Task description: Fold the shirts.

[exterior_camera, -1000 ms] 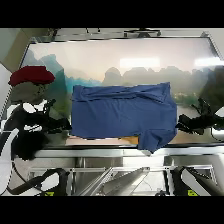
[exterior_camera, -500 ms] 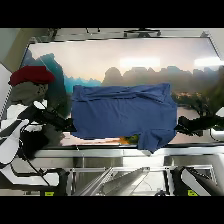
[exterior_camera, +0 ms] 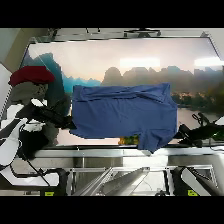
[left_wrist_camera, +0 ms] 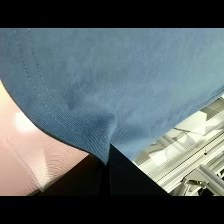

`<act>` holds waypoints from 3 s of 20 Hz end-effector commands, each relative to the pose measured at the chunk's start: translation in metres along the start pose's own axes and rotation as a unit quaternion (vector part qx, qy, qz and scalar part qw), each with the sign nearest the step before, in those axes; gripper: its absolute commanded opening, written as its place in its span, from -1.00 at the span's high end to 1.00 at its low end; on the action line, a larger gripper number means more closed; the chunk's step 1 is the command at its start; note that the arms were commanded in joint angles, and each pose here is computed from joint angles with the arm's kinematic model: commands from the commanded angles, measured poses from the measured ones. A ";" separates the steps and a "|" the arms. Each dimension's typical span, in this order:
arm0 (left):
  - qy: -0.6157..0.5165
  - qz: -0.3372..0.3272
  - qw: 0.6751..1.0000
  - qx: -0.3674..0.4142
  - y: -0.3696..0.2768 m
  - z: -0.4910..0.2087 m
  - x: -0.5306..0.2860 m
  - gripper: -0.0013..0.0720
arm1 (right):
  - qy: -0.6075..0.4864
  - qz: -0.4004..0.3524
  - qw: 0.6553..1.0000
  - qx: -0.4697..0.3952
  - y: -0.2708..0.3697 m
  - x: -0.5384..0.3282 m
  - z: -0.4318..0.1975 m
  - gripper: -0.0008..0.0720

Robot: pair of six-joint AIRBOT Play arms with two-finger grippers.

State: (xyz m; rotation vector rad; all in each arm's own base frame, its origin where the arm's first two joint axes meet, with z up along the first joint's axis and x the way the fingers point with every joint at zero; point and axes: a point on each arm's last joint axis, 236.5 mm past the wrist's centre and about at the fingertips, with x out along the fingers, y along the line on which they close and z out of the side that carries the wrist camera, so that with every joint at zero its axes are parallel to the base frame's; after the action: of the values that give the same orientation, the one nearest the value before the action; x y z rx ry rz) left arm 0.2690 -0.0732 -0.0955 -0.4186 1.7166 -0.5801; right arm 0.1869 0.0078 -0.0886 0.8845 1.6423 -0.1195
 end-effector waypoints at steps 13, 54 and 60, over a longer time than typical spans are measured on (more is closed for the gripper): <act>0.015 -0.030 0.997 -0.074 0.011 -0.019 -0.018 0.92 | 0.059 0.207 0.972 -0.095 0.095 -0.009 -0.009 0.91; -0.089 0.171 0.981 0.033 0.013 0.214 -0.084 0.84 | -0.161 0.086 0.947 -0.264 0.182 0.003 0.243 0.88; -0.073 0.169 0.982 0.033 0.010 0.207 -0.081 0.11 | -0.182 0.082 0.931 -0.305 0.196 -0.059 0.248 -0.66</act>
State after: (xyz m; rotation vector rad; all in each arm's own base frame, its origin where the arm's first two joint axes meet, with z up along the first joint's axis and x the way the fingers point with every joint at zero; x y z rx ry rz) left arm 0.4923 -0.0497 -0.0705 -0.1146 1.5627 -0.3423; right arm 0.5021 0.0015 -0.0547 0.5173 1.1572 0.3124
